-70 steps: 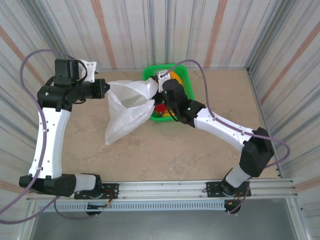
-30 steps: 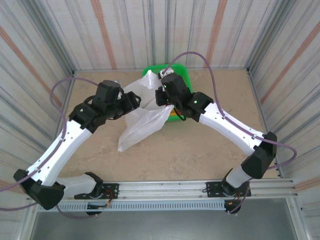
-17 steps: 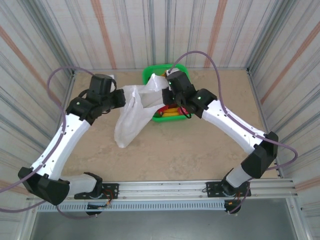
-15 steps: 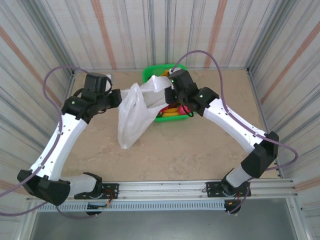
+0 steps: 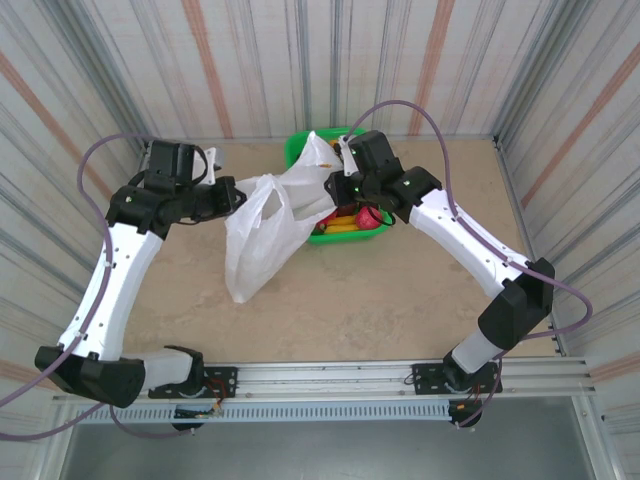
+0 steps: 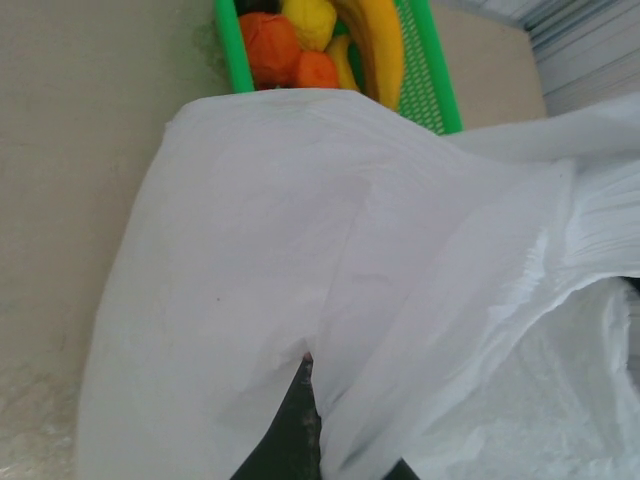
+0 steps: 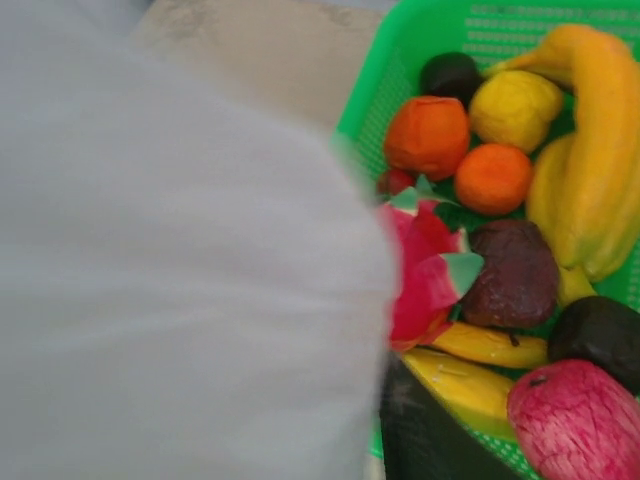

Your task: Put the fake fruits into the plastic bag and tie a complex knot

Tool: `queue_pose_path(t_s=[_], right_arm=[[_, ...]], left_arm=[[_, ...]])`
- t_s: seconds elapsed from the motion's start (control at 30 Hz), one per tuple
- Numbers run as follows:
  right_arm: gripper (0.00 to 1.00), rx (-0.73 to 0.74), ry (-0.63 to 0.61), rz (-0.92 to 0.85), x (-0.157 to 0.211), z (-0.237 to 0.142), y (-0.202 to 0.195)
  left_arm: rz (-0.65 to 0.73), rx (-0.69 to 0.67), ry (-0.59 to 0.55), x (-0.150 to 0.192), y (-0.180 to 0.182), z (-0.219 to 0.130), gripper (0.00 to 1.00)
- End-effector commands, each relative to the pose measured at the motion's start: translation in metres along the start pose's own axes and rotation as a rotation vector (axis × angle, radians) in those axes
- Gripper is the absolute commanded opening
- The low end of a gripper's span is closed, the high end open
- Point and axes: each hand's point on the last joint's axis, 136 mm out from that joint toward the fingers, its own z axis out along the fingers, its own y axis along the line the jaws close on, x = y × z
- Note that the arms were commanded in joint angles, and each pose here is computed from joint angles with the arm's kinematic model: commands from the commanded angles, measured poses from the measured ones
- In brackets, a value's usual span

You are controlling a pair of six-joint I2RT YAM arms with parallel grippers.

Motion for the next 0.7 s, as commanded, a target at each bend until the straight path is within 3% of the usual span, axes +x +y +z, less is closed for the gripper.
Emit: queue_pose_path(t_s=[0.0, 0.17, 0.33, 0.67], right_arm=[[0.52, -0.136, -0.004, -0.003, -0.009, -0.008, 0.022], [0.83, -0.182, 0.003, 0.04, -0.005, -0.025, 0.018], [1.0, -0.212, 0.035, 0.071, 0.009, -0.043, 0.014], [0.99, -0.181, 0.167, 0.099, 0.068, -0.076, -0.015]], left_arm=[[-0.134, 0.093, -0.082, -0.019, -0.014, -0.001, 0.0], [-0.296, 0.074, -0.146, -0.028, -0.005, 0.002, 0.0], [-0.413, -0.018, -0.2, -0.034, 0.013, 0.002, 0.0], [-0.583, -0.031, -0.343, -0.049, 0.028, -0.005, 0.0]])
